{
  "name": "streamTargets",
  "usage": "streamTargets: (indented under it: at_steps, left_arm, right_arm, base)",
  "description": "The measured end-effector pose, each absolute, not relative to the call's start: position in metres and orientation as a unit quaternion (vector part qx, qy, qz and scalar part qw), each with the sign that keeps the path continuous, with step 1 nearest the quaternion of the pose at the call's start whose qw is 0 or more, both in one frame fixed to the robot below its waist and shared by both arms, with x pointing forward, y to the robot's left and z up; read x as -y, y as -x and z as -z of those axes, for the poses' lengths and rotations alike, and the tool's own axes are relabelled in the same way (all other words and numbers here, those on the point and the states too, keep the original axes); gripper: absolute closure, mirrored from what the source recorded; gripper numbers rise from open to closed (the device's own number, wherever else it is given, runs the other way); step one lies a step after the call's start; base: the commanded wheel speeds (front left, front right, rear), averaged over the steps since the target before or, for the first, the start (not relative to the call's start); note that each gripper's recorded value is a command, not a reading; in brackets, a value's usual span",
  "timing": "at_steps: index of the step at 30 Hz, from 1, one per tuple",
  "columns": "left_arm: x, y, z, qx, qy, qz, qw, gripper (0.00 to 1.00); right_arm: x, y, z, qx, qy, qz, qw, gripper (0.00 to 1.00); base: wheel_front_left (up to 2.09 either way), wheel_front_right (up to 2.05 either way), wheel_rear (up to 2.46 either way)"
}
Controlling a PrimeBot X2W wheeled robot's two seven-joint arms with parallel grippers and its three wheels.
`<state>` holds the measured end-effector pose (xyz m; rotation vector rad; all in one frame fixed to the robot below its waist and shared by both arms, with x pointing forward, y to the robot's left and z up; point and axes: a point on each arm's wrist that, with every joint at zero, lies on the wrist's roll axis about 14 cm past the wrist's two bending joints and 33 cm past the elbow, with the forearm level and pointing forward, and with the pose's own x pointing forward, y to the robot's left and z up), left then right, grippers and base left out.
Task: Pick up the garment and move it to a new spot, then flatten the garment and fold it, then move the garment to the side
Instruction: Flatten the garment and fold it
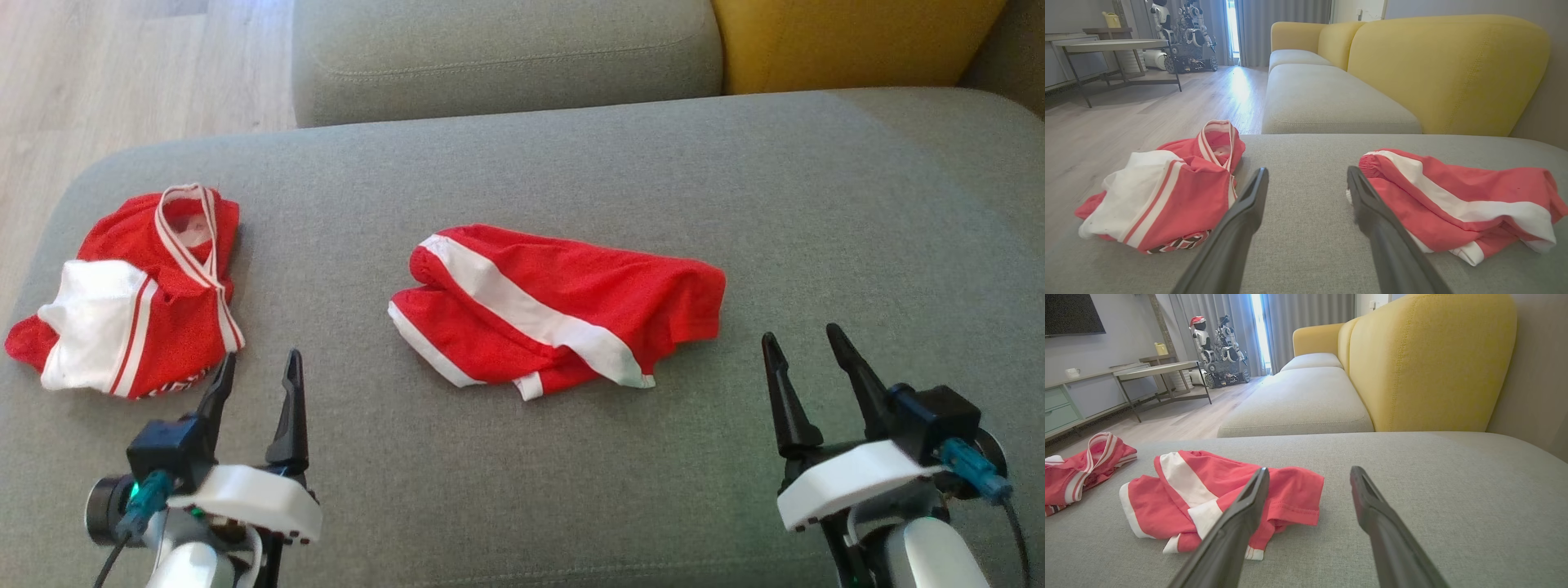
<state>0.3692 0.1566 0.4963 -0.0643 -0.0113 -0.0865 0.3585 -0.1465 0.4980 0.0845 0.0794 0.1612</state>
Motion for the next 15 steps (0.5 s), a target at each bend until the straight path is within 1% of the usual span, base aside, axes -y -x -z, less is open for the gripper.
streamTargets:
  at_steps: [15]
  left_arm:
    - [-0.1605,-0.3685,-0.4971,0.004,0.033,0.037,0.999,0.00]
  right_arm:
    - [0.1455,-0.3602,-0.5001,-0.039,-0.043,-0.082,0.995,0.00]
  base:
    - [0.00,0.00,0.00]
